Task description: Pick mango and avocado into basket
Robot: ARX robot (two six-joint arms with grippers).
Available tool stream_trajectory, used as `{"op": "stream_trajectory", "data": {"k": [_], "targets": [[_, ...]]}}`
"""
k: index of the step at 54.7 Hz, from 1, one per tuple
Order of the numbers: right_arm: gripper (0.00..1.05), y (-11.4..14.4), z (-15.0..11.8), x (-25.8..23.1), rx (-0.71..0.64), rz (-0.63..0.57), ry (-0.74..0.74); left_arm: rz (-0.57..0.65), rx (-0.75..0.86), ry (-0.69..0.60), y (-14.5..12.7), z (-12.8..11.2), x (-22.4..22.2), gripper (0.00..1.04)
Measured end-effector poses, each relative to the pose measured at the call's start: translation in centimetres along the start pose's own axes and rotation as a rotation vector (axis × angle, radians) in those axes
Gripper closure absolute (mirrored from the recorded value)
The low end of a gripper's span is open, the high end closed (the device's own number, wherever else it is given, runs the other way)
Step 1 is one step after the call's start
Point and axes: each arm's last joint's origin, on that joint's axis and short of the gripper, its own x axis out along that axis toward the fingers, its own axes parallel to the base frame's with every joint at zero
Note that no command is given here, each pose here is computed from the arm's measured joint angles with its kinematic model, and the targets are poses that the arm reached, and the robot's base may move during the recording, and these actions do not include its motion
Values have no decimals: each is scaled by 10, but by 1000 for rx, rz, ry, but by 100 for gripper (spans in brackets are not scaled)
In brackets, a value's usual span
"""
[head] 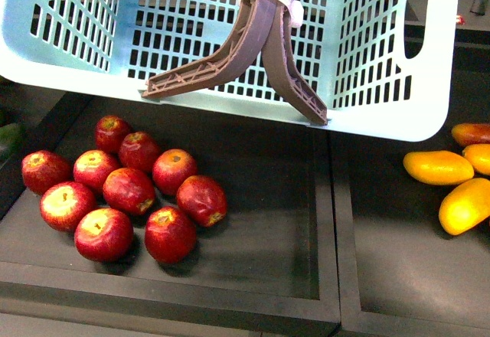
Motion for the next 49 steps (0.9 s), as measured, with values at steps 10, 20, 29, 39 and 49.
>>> {"op": "stream_trajectory", "data": {"k": [10, 20, 29, 39, 49], "targets": [[40, 57, 35, -3, -11, 119, -88, 0, 0, 0, 0, 0, 0, 98], [40, 114, 39, 12, 4, 240, -86, 0, 0, 0, 0, 0, 0, 98], [40, 149, 35, 22, 4, 299, -73, 0, 0, 0, 0, 0, 0, 98], [40, 169, 22, 43, 0, 289, -47, 0, 0, 0, 0, 0, 0, 98], [36, 172, 16, 75, 32, 234, -50, 0, 0, 0, 0, 0, 0, 98]]}}
